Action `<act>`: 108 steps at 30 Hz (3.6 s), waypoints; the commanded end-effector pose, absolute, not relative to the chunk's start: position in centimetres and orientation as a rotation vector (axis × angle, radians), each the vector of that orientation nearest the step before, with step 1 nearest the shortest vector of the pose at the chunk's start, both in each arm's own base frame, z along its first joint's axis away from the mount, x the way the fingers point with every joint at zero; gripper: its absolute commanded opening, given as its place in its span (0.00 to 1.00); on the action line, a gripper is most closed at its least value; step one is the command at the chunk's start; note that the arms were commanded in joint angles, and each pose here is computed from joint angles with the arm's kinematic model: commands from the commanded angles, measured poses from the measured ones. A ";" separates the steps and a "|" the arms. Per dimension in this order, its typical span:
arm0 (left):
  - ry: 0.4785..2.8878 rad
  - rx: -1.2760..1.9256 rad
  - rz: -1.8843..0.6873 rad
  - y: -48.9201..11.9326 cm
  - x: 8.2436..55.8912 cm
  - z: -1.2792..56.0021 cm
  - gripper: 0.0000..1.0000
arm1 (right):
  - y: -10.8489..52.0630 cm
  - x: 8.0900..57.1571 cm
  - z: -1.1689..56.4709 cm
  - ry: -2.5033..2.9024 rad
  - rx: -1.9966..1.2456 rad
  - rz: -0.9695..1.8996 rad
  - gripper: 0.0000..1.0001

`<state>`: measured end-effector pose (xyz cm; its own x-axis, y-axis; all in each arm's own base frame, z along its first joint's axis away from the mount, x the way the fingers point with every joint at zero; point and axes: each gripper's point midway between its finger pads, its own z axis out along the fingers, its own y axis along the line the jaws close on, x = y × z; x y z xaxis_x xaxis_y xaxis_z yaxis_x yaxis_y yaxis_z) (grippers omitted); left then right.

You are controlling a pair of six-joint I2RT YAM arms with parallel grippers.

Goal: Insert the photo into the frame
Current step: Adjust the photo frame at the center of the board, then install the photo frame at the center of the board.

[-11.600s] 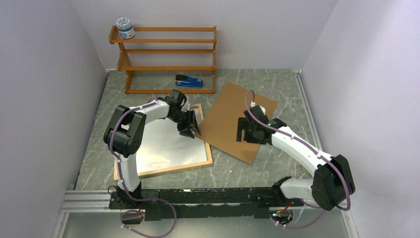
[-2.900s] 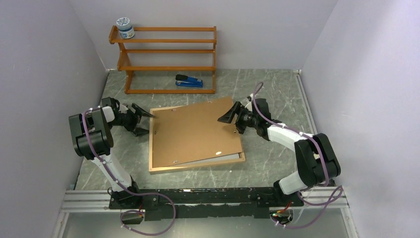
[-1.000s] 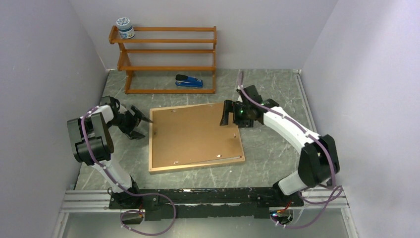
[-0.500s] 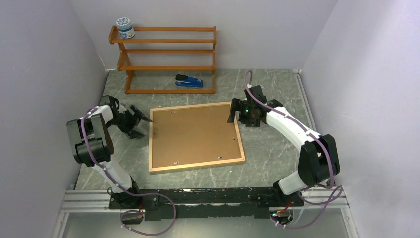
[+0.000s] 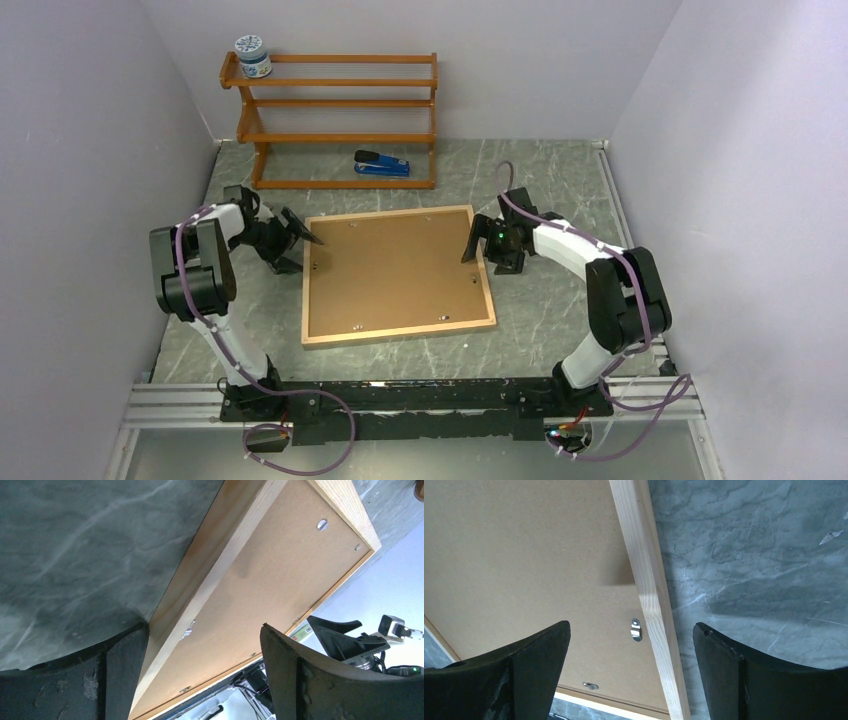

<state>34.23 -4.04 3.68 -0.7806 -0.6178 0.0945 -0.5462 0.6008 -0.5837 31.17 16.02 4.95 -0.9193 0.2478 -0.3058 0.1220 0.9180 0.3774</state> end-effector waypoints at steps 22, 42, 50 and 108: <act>2.666 -0.805 -0.749 -6.9 36.5 4.9 0.88 | 11.4 28.7 6.2 2.700 0.183 0.204 0.92; 2.669 -0.800 -0.668 -6.4 31.9 4.8 0.66 | 12.9 29.6 4.8 2.715 0.073 0.012 0.67; 2.673 -0.793 -0.690 -6.6 31.9 4.7 0.61 | 13.0 29.0 3.6 2.750 0.016 0.021 0.68; 2.697 -0.793 -0.754 -7.4 32.0 4.3 0.36 | 24.8 33.9 13.1 2.468 0.256 0.861 0.54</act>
